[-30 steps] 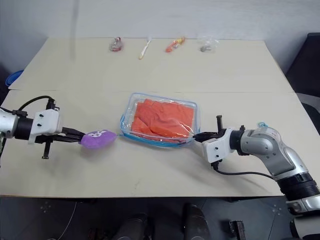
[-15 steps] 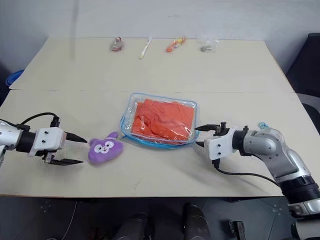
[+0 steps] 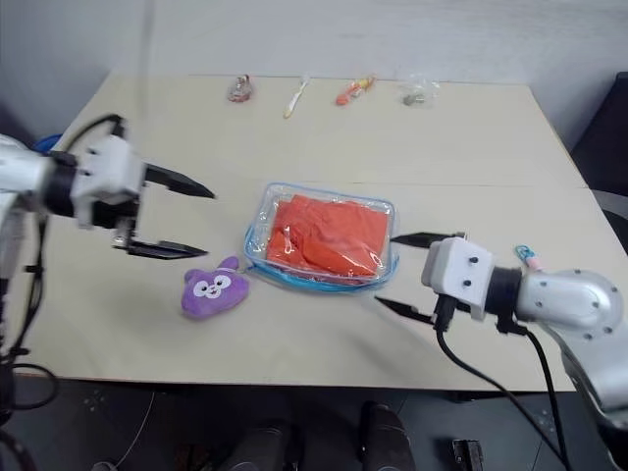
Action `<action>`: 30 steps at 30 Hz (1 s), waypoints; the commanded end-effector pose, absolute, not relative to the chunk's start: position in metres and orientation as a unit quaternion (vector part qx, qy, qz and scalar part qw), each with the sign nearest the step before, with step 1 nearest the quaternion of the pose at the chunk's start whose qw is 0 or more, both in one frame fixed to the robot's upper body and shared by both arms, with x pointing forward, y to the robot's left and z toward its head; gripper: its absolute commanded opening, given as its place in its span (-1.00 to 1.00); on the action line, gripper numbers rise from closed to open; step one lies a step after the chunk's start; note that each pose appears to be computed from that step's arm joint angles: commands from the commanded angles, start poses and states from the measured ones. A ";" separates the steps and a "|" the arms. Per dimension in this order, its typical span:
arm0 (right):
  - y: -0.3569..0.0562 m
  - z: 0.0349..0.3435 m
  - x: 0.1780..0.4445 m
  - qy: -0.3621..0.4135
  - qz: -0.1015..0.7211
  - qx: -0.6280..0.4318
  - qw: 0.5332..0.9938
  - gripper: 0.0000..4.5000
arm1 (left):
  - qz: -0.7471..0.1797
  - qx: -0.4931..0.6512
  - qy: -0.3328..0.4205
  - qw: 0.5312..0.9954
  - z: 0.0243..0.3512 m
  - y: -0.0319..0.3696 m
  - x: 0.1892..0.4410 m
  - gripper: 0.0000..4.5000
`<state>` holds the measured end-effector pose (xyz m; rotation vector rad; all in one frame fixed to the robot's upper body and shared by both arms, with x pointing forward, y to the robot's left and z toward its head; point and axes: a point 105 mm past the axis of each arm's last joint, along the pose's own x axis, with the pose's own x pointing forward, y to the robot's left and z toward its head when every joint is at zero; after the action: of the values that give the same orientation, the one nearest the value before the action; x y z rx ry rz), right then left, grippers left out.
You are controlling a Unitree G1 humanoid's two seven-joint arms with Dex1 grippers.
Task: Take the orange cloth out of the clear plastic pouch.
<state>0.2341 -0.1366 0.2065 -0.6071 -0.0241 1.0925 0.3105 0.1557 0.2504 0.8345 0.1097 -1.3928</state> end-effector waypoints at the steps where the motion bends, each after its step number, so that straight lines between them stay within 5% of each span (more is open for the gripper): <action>1: -0.121 0.221 0.219 -0.018 0.513 -0.230 0.827 0.99 | -0.637 0.414 0.050 0.649 0.236 0.131 0.318 1.00; 9: -0.117 0.226 0.218 -0.008 0.481 -0.203 0.853 0.99 | -0.600 0.521 0.041 0.605 0.199 0.114 0.353 1.00; 19: -0.121 0.223 0.221 -0.004 0.450 -0.199 0.870 0.99 | -0.587 0.548 0.015 0.596 0.194 0.114 0.366 1.00; 22: -0.120 0.222 0.220 -0.002 0.449 -0.200 0.871 1.00 | -0.587 0.536 0.010 0.606 0.195 0.114 0.367 0.73; 30: -0.123 0.221 0.221 0.001 0.446 -0.203 0.872 1.00 | -0.596 0.517 0.003 0.615 0.196 0.112 0.364 -0.38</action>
<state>0.2255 -0.1234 0.2123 -0.3979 0.0475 0.9363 0.3647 0.1142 0.1840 1.2223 0.0632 -1.3871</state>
